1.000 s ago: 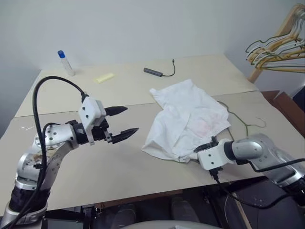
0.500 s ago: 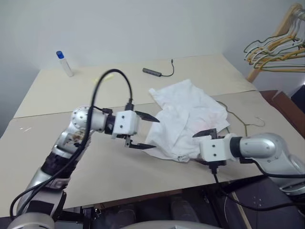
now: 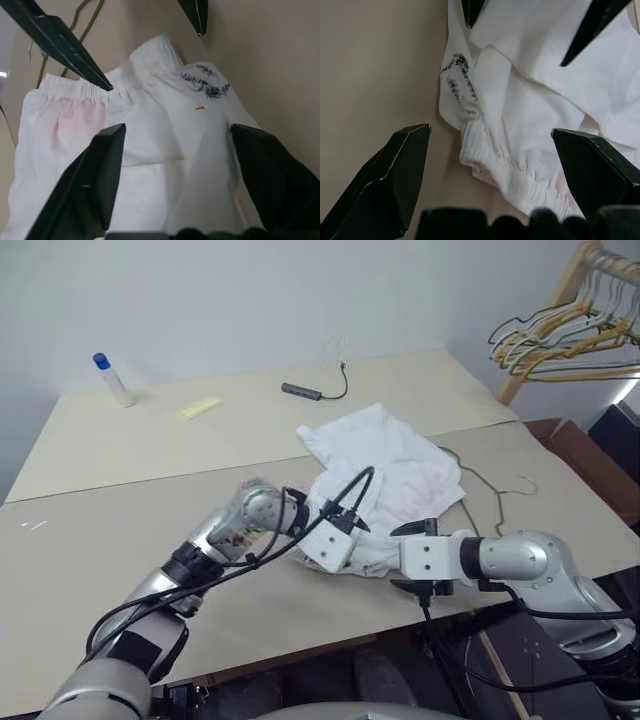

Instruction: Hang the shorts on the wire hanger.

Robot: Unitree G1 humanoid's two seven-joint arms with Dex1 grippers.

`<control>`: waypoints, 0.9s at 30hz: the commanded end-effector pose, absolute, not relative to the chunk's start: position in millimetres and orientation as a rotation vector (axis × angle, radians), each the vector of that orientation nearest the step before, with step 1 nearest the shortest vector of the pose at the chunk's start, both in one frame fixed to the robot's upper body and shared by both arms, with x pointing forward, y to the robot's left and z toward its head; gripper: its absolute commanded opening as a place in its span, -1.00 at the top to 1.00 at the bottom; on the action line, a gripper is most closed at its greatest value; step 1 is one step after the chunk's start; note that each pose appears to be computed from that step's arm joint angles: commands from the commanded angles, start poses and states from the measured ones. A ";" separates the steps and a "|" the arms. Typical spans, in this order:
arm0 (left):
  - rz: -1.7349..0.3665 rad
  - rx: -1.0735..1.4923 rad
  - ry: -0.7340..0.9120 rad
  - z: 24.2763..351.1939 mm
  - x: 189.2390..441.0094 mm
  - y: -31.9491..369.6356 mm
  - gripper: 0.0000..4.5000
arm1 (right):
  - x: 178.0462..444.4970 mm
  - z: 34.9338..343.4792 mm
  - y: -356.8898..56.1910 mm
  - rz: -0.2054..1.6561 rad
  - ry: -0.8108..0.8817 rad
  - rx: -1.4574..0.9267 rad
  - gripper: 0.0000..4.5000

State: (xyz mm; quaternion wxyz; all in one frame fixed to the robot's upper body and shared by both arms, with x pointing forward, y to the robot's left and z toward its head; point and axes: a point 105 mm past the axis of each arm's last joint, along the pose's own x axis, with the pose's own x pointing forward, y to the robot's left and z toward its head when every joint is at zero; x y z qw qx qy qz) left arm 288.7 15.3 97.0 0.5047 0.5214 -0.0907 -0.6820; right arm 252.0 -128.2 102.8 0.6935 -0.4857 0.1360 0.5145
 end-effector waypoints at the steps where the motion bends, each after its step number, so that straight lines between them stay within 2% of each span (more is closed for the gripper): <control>1: -1.642 1.286 -0.229 98.4 286.7 23.4 -0.02 | 252.8 114.7 -126.5 1.124 0.258 -1.103 -1.00; 8: -1.572 1.262 -0.225 104.0 294.3 25.4 0.99 | 256.6 115.5 -124.2 1.128 0.249 -1.107 -1.00; 12: -1.465 1.121 -0.238 118.6 301.3 24.5 0.99 | 259.7 116.3 -123.9 1.123 0.245 -1.108 -1.00; 16: -1.213 0.828 -0.252 151.4 319.0 36.1 0.99 | 259.2 115.7 -125.9 1.115 0.252 -1.095 -1.00; 23: -0.508 0.367 -0.304 200.8 343.0 101.2 0.99 | 255.9 110.3 -133.5 1.100 0.285 -1.076 -1.00; 24: -0.324 0.315 -0.278 198.7 345.9 122.2 0.99 | 255.5 109.0 -134.2 1.101 0.290 -1.072 -1.00; 27: 0.036 0.227 -0.173 180.0 339.8 165.2 0.99 | 254.4 105.9 -134.6 1.111 0.300 -1.068 -1.00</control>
